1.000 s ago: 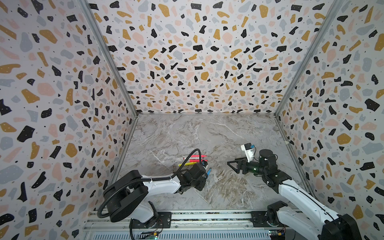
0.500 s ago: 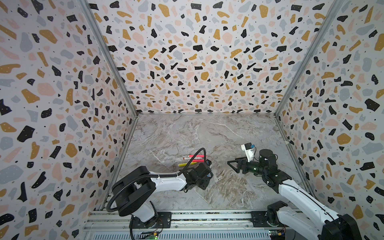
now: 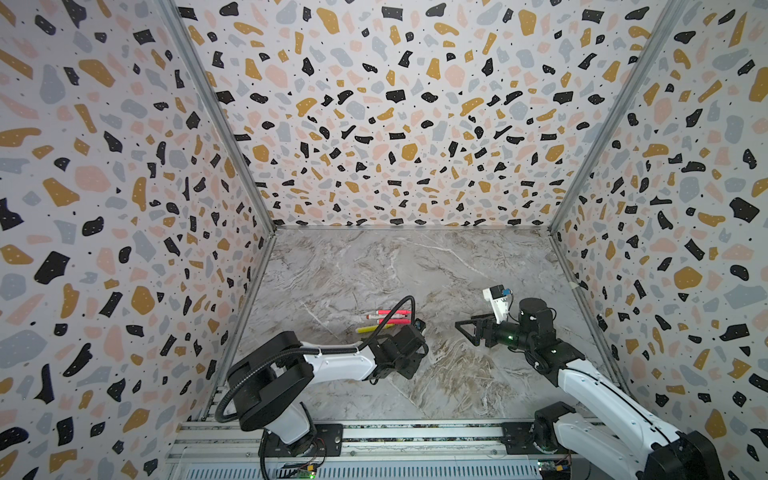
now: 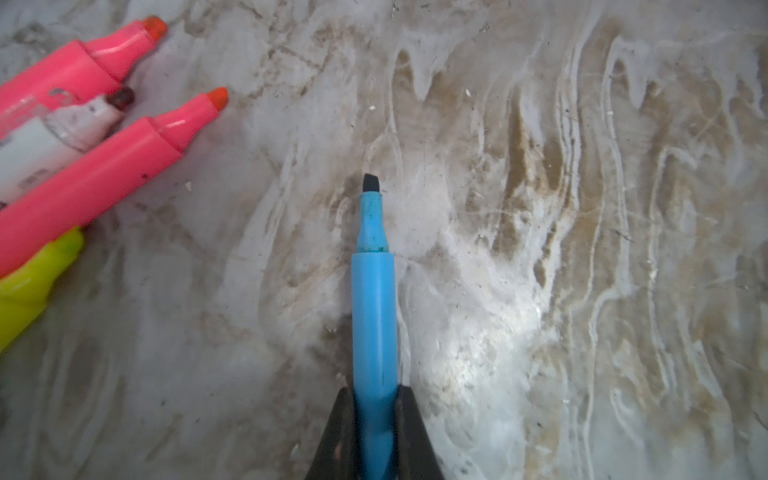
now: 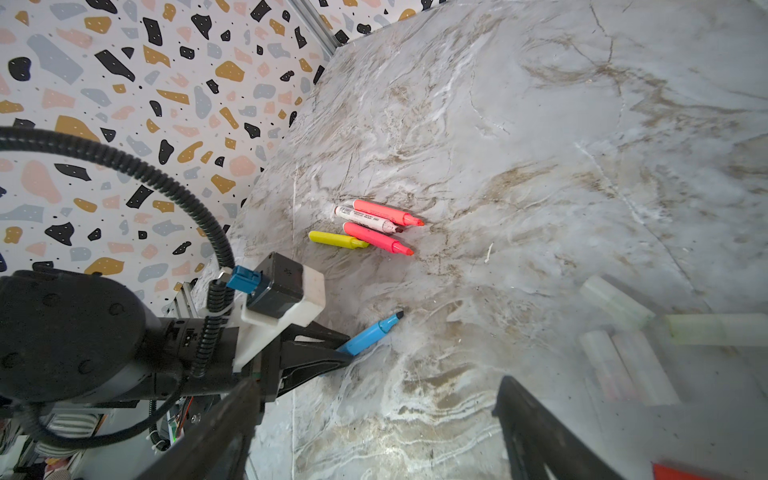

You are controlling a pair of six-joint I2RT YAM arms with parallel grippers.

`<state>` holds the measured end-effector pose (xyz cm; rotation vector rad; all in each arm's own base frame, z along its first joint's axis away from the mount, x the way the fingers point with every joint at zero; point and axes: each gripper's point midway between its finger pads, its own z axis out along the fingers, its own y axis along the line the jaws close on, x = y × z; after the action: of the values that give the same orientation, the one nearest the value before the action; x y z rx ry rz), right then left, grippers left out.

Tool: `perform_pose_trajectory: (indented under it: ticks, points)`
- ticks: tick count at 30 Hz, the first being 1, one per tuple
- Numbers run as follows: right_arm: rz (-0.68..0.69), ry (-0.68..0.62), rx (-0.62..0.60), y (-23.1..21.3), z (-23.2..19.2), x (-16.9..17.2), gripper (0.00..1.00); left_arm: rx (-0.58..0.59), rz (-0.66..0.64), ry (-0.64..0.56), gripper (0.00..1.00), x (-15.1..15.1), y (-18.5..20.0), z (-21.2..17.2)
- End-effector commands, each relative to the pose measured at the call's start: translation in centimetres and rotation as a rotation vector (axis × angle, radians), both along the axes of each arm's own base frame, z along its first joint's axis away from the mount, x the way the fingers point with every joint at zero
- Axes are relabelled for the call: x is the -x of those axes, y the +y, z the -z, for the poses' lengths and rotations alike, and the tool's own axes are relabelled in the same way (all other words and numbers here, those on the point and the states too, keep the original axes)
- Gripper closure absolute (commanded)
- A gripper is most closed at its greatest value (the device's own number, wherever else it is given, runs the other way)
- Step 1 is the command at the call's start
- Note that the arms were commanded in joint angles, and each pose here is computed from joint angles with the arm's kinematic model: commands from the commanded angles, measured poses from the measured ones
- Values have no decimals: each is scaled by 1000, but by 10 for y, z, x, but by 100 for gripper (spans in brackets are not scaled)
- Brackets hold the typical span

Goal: Insert the pens into the pen caps

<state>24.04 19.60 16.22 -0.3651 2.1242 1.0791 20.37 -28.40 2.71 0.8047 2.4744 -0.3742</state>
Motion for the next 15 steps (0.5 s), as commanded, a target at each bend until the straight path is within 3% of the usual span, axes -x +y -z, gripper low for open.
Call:
perform_pose_trajectory:
  ticks: [1, 6, 15]
  points:
    - [-22, -31, -30, 5, -15, 1, 10, 183, 47, -60, 95, 2, -21, -40]
    - [-105, 16, -71, 17, -9, 14, 9, 472, 78, -150, 95, 8, -35, -100]
    - [-206, 14, -160, 50, -17, 32, 15, 590, 93, -153, 94, 15, -40, -118]
